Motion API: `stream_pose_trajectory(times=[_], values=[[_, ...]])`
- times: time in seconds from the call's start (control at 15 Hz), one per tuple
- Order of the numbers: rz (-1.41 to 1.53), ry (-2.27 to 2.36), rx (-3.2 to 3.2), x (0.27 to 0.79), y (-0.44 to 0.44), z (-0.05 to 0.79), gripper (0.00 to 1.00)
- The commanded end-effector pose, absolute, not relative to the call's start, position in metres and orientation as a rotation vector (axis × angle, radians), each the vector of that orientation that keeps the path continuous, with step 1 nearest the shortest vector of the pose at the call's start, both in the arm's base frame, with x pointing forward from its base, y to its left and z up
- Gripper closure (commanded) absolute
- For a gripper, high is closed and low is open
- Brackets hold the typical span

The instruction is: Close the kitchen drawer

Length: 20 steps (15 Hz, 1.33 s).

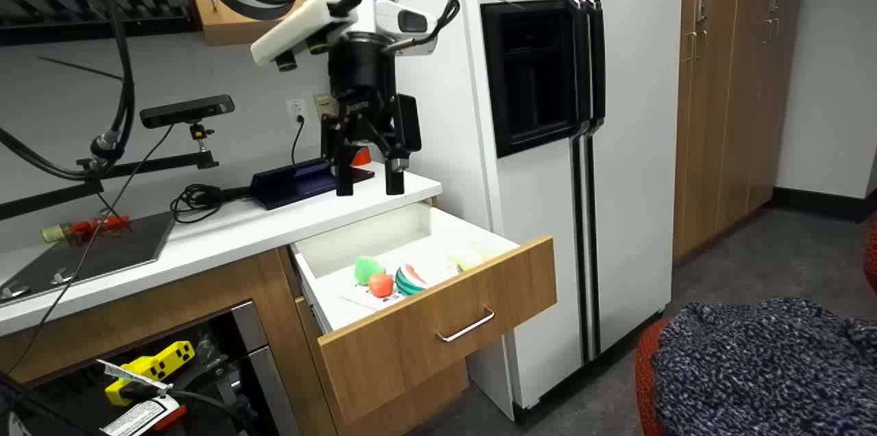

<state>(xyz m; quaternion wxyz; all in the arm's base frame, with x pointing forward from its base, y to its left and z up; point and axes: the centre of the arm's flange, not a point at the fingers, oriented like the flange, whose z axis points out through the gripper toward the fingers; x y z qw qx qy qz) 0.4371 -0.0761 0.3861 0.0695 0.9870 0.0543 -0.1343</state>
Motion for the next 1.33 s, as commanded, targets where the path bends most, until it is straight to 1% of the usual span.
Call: stream_pose_trajectory(times=[0.0, 0.93, 1.27], values=[[-0.404, 0.163, 2.971, 0.437, -0.076, 0.386, 0.0], [-0.405, 0.163, 2.971, 0.437, -0.076, 0.386, 0.0], [-0.324, 0.137, 2.984, 0.461, -0.084, 0.378, 0.0]])
